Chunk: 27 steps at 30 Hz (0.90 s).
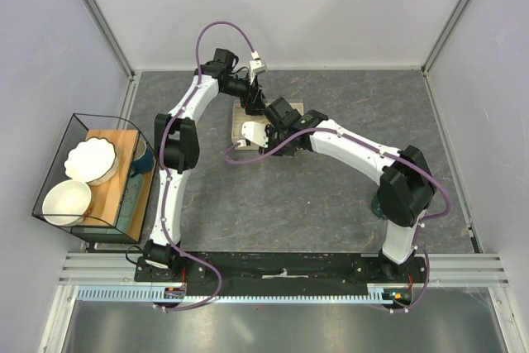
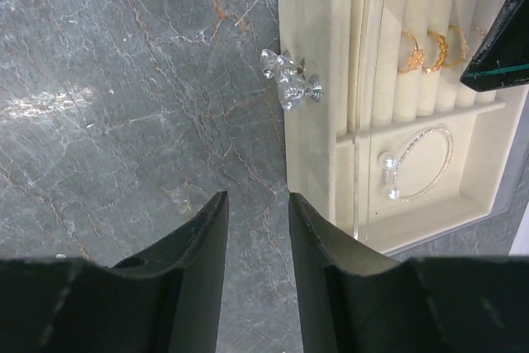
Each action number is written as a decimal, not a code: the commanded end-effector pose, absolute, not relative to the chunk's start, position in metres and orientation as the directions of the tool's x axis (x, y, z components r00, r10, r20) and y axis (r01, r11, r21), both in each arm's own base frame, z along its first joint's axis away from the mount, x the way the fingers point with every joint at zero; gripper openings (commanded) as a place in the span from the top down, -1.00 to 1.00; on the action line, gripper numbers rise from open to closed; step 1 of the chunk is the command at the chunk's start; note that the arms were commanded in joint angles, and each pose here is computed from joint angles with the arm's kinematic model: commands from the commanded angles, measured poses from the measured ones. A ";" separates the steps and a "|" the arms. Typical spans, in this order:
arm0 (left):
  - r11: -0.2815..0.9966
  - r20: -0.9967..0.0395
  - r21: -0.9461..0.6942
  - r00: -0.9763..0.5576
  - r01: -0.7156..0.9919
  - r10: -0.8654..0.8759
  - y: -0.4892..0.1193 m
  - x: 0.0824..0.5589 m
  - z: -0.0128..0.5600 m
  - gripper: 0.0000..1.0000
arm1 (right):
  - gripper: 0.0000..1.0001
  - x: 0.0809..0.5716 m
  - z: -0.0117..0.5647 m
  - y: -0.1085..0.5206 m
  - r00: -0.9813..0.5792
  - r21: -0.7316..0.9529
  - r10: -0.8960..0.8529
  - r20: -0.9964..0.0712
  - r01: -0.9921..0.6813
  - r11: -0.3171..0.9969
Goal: Organize the mixed jewelry
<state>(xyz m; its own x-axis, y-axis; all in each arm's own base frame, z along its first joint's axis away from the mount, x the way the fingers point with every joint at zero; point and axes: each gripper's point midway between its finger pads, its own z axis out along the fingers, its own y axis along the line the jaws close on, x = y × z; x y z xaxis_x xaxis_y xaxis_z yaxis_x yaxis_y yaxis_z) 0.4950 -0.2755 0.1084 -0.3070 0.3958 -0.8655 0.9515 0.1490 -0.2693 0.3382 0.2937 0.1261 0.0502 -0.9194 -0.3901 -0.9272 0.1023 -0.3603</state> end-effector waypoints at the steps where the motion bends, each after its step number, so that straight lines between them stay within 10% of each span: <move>1: 0.149 -0.870 -0.238 -0.279 0.960 0.407 -0.279 0.491 0.123 -0.72 | 0.16 0.344 0.122 0.302 0.051 -0.358 -0.907 -0.417 -0.927 0.112; 27: 0.136 -0.874 -0.242 -0.277 0.961 0.399 -0.280 0.488 0.124 -0.72 | 0.24 0.399 0.115 0.305 0.011 -0.462 -0.918 -0.397 -0.867 0.189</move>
<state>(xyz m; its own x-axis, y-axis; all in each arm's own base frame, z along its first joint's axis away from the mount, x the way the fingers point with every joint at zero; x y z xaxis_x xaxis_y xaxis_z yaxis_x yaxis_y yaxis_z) 0.4948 -0.2756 0.1086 -0.3025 0.3968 -0.8666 0.9528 0.1500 -0.2639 0.3772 0.2987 0.0973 0.0096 -0.9295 -0.3686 -0.9050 0.1487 -0.3986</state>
